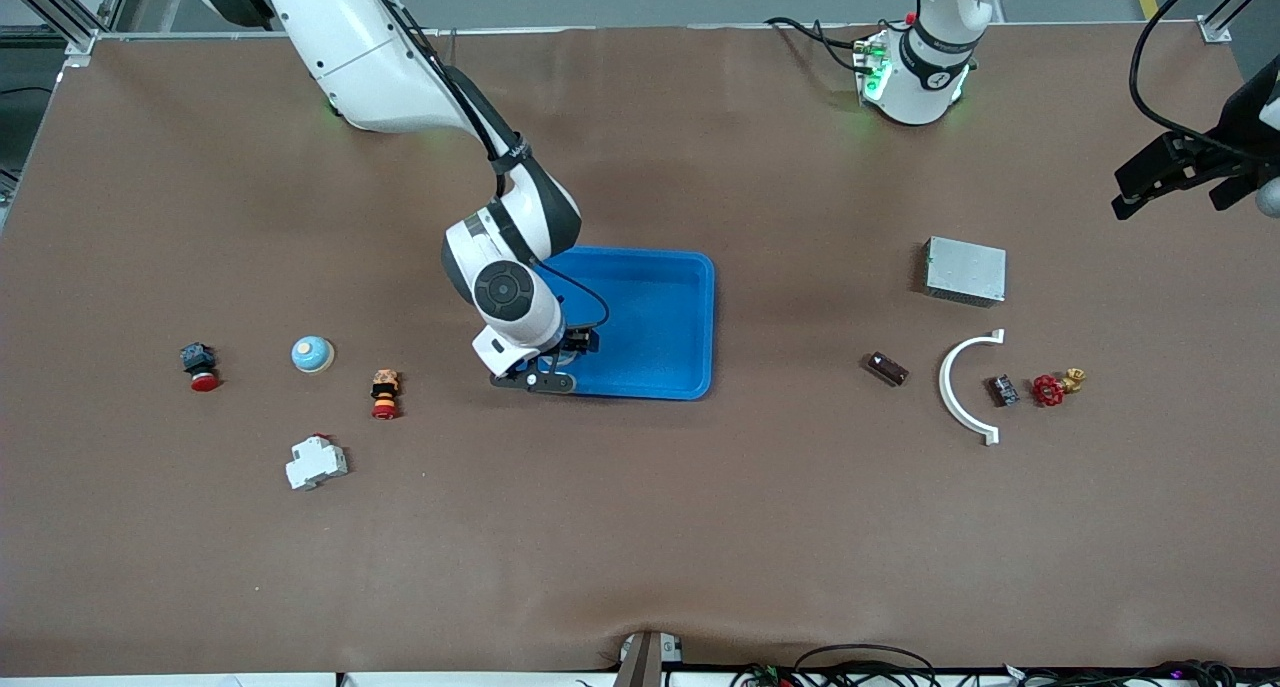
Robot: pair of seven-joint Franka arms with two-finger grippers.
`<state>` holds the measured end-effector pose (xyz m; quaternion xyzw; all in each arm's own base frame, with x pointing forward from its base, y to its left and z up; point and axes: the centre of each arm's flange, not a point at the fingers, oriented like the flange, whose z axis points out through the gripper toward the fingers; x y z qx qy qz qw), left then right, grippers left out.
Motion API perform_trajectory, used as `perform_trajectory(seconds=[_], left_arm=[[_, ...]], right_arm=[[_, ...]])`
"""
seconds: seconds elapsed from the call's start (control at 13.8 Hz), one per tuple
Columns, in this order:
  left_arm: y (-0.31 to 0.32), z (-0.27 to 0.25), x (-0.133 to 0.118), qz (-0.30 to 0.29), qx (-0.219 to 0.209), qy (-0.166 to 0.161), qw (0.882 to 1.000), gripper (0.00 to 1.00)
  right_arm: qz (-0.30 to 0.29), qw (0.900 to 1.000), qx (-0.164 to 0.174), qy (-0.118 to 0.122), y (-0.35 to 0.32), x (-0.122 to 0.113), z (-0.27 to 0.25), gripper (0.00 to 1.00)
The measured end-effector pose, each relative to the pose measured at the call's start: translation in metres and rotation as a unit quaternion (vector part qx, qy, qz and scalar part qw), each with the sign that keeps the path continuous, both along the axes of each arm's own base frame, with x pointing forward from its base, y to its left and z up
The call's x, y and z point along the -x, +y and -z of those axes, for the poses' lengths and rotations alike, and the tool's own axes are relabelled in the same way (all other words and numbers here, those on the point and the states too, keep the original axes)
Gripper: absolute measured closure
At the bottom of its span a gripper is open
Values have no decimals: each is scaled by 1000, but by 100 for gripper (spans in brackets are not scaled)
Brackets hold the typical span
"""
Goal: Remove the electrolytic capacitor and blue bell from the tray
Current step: 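Carry the bell out of the tray toward the white relay with the right gripper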
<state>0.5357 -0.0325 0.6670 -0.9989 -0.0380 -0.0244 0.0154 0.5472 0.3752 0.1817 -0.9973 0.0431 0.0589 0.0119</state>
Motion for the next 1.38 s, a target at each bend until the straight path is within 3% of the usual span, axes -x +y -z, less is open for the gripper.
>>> perform_trajectory(seconds=[0.22,0.44,0.94,1.16,1.38], left_arm=[[0,-1,0,0,0,-1,1000,0],[0,-2,1,0,0,-1,1000,0],[-1,-6,4,1,0,-6,1000,0],[-2,-6,6,2,0,0,1000,0],[-5,-6,6,5,0,1,1000,0]], right_arm=[[0,1000,0,0,0,0,0,0],[0,1000,0,-1,1,0,0,31],[-2,1000,2,3,2,-3,-9,32],[-21,1000,5,8,-8,-14,-53,32],[-62,998,-5,5,-61,-43,-111,32]])
